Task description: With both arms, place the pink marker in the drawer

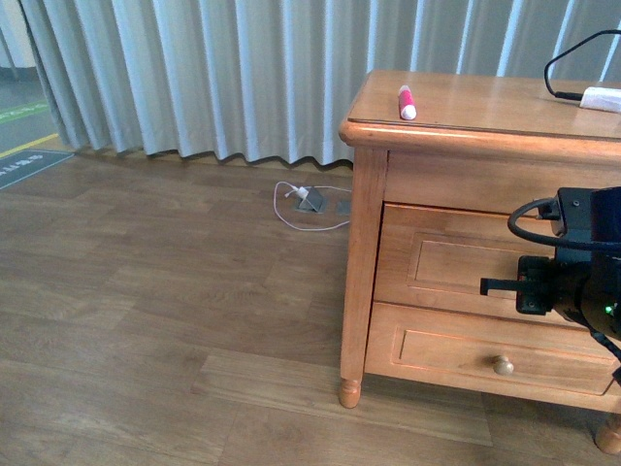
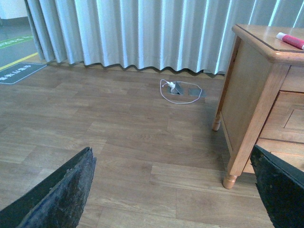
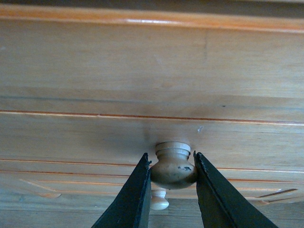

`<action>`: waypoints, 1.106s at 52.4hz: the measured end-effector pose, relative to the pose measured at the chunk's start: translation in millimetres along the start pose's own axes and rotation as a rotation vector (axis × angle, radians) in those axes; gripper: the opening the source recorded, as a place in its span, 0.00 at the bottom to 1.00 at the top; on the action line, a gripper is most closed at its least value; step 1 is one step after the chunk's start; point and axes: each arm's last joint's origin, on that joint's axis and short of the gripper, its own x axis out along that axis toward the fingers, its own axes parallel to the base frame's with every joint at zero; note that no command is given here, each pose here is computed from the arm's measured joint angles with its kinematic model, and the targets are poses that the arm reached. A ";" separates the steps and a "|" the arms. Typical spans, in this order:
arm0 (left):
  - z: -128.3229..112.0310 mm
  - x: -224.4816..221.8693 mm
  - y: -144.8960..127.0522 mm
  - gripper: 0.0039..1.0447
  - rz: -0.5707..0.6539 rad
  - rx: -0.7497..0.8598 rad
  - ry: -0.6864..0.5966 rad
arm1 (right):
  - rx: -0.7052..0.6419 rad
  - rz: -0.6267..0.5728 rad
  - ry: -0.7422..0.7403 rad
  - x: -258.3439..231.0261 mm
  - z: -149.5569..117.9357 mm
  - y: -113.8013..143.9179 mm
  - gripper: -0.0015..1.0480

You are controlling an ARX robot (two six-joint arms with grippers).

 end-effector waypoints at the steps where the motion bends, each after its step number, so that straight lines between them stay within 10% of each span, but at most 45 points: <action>1: 0.0 0.0 0.0 0.95 0.000 0.000 0.000 | 0.001 0.005 0.001 -2.2 -0.6 -0.3 0.21; 40: 0.0 0.0 0.0 0.95 0.000 0.000 0.000 | 0.041 0.133 0.136 -141.2 -70.7 -25.0 0.21; 58: 0.0 0.0 0.0 0.95 0.000 0.000 0.000 | 0.097 0.173 0.145 -177.3 -52.2 -35.1 0.72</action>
